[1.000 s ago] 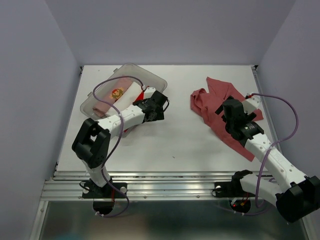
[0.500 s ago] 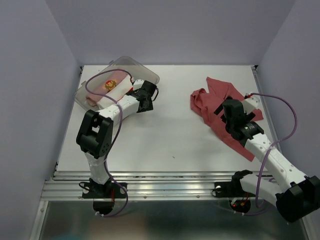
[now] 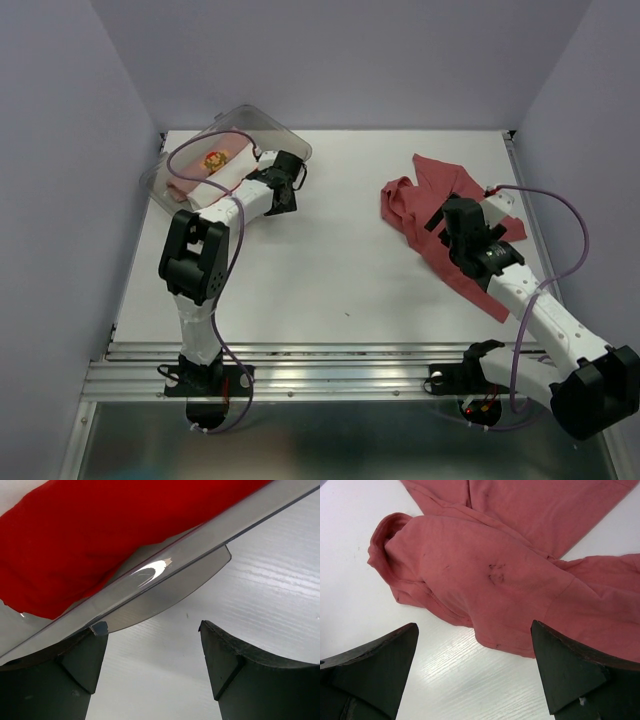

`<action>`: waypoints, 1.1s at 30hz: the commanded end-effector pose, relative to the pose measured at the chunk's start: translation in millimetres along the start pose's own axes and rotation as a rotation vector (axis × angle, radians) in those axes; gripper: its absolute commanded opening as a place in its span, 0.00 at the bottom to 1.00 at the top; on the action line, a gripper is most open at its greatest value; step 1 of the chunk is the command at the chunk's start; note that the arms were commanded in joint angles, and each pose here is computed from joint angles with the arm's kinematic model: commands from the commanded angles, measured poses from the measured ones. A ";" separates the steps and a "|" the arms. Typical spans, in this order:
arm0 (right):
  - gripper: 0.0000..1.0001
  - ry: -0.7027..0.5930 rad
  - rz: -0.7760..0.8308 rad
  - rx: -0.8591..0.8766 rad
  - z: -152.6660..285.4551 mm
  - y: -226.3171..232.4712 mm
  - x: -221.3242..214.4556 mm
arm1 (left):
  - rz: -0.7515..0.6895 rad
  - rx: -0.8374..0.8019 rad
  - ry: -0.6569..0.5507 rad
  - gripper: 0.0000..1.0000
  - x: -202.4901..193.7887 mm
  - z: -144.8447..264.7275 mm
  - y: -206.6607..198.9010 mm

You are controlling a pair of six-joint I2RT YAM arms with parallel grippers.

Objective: Roll the t-shirts
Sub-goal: Move the bin to the corner of the board, then flatten out the T-shirt at the center of the board.

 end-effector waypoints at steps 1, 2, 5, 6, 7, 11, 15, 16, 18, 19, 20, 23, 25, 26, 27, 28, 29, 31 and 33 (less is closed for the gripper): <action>1.00 -0.010 0.014 0.027 -0.3 3.5 4.9 | 0.027 0.011 -0.080 0.85 34.5 -0.5 -0.3; 1.00 0.011 0.036 0.043 -3.0 7.6 2.6 | 0.024 0.008 -0.085 0.85 37.5 -1.1 0.0; 1.00 0.102 0.115 0.057 -13.1 15.7 -10.7 | 0.035 -0.002 -0.082 0.85 44.6 0.0 0.5; 1.00 0.123 0.129 0.063 -15.3 18.4 -12.8 | 0.034 -0.021 -0.073 0.85 44.9 1.8 -0.2; 1.00 0.158 0.142 0.088 -17.0 21.7 -18.5 | 0.039 -0.049 -0.078 0.85 48.4 10.0 -1.3; 1.00 0.220 0.222 0.141 -32.7 32.2 -36.2 | 0.022 -0.158 -0.102 0.85 49.0 46.8 -12.1; 0.97 0.229 0.295 0.151 -51.9 47.7 -37.1 | -0.028 -0.279 -0.112 0.86 39.8 92.2 -27.5; 0.95 0.215 0.294 0.158 -54.3 53.4 -31.3 | -0.045 -0.316 -0.111 0.86 34.9 107.7 -31.8; 0.86 0.200 0.313 0.142 -62.3 58.5 -28.7 | -0.062 -0.379 -0.081 0.86 27.8 121.3 -36.1; 0.82 0.210 0.334 0.117 -69.9 60.3 -32.2 | -0.063 -0.403 -0.075 0.86 26.3 128.8 -35.5; 0.80 0.189 0.335 0.111 -71.8 65.5 -23.4 | -0.059 -0.420 -0.058 0.86 21.8 135.0 -36.1; 0.72 0.171 0.351 0.147 -71.7 75.9 -10.2 | -0.036 -0.476 -0.037 0.87 15.2 149.2 -31.4; 0.71 0.164 0.347 0.183 -68.7 81.3 -3.8 | -0.021 -0.488 -0.044 0.88 14.9 155.8 -24.5; 0.71 0.160 0.349 0.204 -66.2 85.9 -2.7 | -0.013 -0.494 -0.051 0.88 15.9 158.5 -22.8; 0.71 0.146 0.351 0.211 -66.6 89.5 2.5 | -0.009 -0.492 -0.059 0.88 16.6 160.5 -21.1; 0.71 0.145 0.354 0.211 -67.9 91.3 3.6 | -0.003 -0.495 -0.070 0.88 19.1 164.5 -18.7; 0.71 0.145 0.355 0.215 -69.4 94.3 5.2 | 0.001 -0.494 -0.075 0.88 19.9 165.7 -17.7; 0.71 0.151 0.360 0.237 -74.7 108.5 7.3 | 0.011 -0.490 -0.089 0.89 22.9 167.7 -16.0; 0.73 0.140 0.355 0.258 -85.5 124.1 11.9 | 0.017 -0.488 -0.088 0.89 22.4 167.5 -15.6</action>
Point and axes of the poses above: each gripper's point midway between its finger pads, its own z axis back along the fingers, its own y axis along the line the jaws close on, x = y × z, the point moved 8 cm from there along z, back along the fingers, and after that the axes turned 11 degrees about z, right-handed, at the moved point
